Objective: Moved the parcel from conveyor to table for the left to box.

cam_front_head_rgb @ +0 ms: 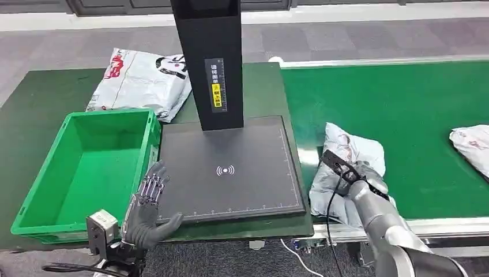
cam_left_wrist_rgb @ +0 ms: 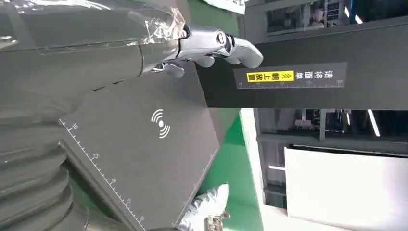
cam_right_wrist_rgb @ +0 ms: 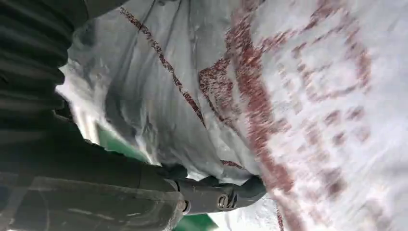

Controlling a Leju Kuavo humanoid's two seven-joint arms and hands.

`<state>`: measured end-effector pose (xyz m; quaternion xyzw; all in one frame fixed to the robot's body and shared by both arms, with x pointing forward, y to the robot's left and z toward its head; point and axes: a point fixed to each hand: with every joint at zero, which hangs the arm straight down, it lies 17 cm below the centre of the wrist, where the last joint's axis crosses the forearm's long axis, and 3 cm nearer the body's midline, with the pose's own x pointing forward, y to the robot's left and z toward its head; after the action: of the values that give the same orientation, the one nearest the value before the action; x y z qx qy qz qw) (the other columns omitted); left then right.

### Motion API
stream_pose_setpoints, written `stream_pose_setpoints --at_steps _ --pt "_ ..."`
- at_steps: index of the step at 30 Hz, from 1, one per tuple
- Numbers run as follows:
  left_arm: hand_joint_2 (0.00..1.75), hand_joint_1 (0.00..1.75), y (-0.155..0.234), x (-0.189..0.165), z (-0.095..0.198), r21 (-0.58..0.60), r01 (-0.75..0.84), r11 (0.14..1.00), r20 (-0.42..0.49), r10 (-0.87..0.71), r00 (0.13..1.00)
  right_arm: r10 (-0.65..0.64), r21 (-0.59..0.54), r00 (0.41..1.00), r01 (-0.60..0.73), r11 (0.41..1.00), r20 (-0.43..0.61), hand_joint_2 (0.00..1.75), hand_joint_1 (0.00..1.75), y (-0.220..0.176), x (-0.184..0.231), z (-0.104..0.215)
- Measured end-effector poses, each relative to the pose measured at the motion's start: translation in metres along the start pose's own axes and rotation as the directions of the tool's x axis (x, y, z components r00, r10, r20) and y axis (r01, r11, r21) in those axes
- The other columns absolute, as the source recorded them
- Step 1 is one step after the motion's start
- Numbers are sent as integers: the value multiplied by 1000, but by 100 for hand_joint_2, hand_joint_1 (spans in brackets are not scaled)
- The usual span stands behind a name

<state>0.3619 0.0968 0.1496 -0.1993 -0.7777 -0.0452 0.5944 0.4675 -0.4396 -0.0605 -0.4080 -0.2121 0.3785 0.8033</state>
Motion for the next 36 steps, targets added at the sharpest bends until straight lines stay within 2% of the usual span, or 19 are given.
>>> stream_pose_setpoints --at_steps 5,6,7,13,31,34,36 --pt "175 0 0 -4 0 0 -1 1000 -13 1 1000 118 -2 993 -118 993 -11 175 0 -2 -1 1" --pt "175 0 -1 -4 0 0 -2 1000 -15 2 1000 133 -1 991 -133 991 -1 175 127 -2 1 1" --pt "175 0 -1 -4 0 0 -3 1000 -15 3 1000 146 1 989 -146 989 8 175 175 -1 2 1" --pt "175 0 -3 -5 -1 -4 -6 1000 -17 6 1000 175 -10 982 -174 985 70 175 175 2 13 2" --pt "175 0 -4 0 -1 -9 -5 1000 -7 5 1000 155 -41 979 -151 988 134 175 175 -1 25 2" --pt "175 0 -4 2 0 -8 -6 1000 -2 6 1000 24 -21 975 -19 1000 221 175 175 3 40 5" --pt "175 0 -4 3 2 -6 -8 1000 0 8 1000 -180 76 920 164 983 348 175 175 10 64 14"
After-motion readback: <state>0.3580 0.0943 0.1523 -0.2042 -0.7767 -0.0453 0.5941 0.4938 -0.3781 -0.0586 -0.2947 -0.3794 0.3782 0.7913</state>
